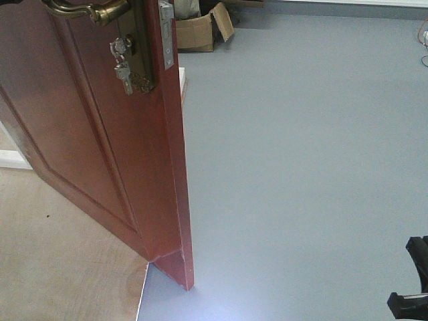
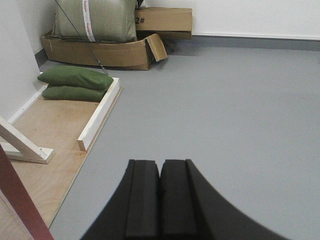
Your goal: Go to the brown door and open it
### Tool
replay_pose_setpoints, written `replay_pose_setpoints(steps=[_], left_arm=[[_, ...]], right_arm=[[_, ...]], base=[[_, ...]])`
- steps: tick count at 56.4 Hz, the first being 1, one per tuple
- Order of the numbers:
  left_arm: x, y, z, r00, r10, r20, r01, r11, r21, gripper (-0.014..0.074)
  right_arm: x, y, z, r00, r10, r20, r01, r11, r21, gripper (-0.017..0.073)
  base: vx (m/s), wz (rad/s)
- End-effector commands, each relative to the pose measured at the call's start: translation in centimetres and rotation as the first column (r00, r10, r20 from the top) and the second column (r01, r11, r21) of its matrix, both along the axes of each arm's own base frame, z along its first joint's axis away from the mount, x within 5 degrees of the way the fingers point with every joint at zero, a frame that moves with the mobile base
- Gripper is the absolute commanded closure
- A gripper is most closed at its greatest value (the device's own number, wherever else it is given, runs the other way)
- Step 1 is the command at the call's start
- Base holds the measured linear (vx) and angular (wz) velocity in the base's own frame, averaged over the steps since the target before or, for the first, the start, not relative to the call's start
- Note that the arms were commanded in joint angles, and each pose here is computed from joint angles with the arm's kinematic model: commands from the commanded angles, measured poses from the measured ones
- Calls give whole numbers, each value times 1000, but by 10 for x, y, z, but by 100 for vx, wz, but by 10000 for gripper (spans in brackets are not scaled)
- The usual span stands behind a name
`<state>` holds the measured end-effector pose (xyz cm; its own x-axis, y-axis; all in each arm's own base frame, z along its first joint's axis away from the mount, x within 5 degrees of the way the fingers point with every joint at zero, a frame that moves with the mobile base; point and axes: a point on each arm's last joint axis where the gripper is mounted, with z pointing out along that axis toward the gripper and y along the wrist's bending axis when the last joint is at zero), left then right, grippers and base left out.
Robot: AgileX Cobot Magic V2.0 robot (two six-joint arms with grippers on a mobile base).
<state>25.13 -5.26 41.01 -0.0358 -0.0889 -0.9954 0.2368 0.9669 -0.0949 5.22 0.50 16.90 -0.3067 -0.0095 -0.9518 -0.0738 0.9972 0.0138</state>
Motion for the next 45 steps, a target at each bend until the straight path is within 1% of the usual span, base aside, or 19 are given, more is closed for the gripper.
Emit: replay_pose_setpoints(steps=[1,45], left_arm=[[-7,-1,17,999,-19,48,22,998,-52,447],[-7,-1,17,999,-19,48,22,998,-52,447]], right_arm=[[2,0,6,996,-1,84,2,1000,-9,559],[2,0,5,997,-1,78,1,1000,-9,559]], base=[[1,-1],[6,-4]])
